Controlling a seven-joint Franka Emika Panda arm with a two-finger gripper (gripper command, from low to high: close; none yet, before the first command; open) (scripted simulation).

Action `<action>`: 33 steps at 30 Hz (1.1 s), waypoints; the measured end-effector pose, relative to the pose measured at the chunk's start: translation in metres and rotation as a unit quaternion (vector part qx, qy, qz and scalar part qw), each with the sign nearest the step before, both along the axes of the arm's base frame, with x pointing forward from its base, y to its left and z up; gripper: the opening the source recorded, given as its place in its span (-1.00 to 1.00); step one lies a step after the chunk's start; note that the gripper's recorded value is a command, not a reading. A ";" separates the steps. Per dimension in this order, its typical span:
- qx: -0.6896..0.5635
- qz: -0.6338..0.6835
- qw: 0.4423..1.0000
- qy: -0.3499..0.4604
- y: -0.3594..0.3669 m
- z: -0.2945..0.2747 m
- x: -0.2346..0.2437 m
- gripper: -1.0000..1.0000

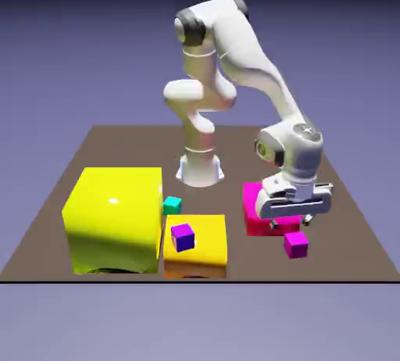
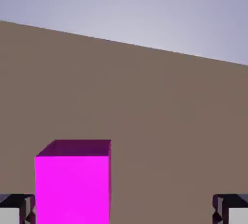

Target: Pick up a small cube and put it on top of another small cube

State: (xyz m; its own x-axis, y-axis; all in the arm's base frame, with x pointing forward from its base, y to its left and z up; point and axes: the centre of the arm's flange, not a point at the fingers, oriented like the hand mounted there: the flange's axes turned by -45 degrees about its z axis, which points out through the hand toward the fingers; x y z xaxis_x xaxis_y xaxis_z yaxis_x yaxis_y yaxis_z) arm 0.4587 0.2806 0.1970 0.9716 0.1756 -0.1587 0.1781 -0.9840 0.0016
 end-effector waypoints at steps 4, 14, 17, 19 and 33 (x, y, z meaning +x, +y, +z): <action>0.000 -0.001 1.000 0.005 0.003 -0.036 -0.003 0.00; 0.001 0.000 1.000 0.006 0.004 -0.003 -0.001 -1.00; -0.015 -0.127 0.992 0.004 -0.064 0.022 0.038 -1.00; -0.023 -0.252 0.967 0.003 -0.135 0.050 0.066 -1.00; 0.003 -0.586 0.810 0.004 -0.343 0.100 0.078 1.00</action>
